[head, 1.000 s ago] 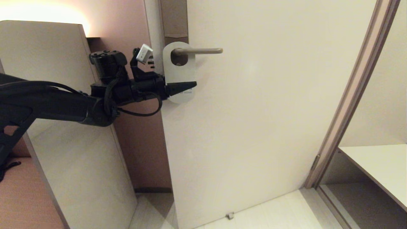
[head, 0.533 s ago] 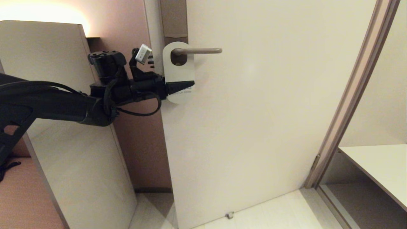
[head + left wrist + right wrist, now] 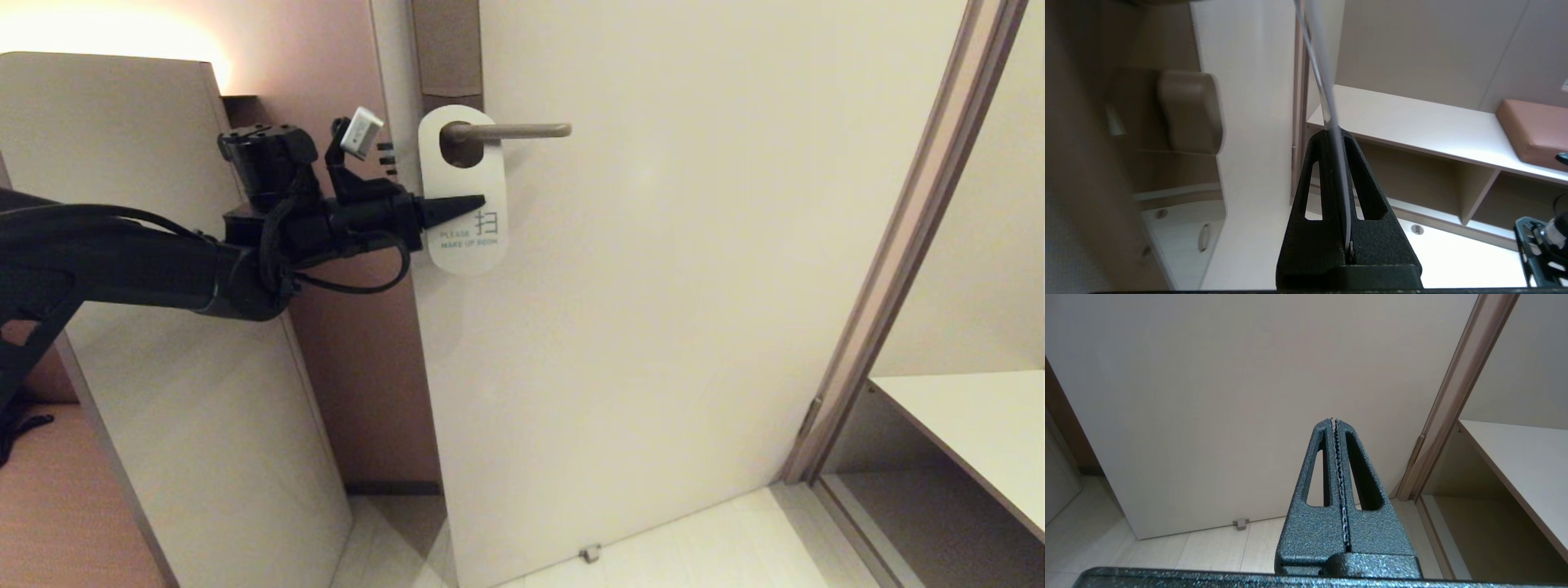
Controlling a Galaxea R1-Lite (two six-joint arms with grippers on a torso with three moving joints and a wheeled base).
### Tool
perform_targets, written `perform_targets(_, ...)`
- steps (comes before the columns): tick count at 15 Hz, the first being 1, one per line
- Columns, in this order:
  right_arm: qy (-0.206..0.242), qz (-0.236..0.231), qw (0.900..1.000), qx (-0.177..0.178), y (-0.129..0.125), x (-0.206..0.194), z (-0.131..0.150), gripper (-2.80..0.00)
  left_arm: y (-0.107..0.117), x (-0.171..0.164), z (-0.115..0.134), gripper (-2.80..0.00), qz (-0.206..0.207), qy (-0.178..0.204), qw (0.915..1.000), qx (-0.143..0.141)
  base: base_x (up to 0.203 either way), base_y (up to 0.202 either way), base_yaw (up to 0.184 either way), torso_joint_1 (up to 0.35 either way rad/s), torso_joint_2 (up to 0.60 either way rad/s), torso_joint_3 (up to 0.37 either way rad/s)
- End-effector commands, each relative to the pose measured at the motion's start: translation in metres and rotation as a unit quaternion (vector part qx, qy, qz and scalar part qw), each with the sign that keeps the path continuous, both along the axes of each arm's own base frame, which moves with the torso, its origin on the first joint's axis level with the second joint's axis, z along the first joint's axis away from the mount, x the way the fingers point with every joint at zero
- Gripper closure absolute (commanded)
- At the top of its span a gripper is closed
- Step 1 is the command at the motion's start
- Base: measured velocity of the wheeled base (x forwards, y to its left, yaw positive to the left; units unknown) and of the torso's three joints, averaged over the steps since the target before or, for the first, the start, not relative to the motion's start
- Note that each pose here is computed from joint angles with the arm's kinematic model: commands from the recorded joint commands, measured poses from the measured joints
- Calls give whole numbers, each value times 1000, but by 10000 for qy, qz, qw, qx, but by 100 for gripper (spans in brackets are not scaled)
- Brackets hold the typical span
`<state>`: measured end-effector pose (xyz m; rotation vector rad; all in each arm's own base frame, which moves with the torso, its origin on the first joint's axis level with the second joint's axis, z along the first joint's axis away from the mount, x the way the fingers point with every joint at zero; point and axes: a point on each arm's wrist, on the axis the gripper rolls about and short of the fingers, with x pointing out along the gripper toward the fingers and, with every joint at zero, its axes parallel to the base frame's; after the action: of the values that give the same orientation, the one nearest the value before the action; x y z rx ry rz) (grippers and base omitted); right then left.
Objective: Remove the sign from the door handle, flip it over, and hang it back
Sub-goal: Take down the sign
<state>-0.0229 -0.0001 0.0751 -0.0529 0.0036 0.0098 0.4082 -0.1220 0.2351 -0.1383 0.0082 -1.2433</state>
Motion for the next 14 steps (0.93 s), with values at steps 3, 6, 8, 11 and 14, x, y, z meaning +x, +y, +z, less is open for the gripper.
perform_targets(3, 4, 5, 10000, -4, 0, 0, 0, 0, 0, -5, 8, 0, -33, -94, 9999, -26, 0, 0, 0, 0, 0, 0)
perform_targets(6, 4, 5, 10000, -4, 0, 0, 0, 0, -1, -9, 13, 0, 6, -149, 9999, -45, 0, 0, 0, 0, 0, 0)
perform_targets(8, 4, 5, 10000, -4, 0, 0, 0, 0, -1, -11, 15, 0, 1, -169, 9998, -51, 0, 0, 0, 0, 0, 0)
perform_targets(11, 4, 5, 10000, -4, 0, 0, 0, 0, -4, -15, 20, 0, 25, -226, 9997, -71, 0, 0, 0, 0, 0, 0)
perform_targets(14, 4, 5, 10000, -4, 0, 0, 0, 0, -15, -20, 20, 0, 160, -217, 9996, -99, 0, 0, 0, 0, 0, 0)
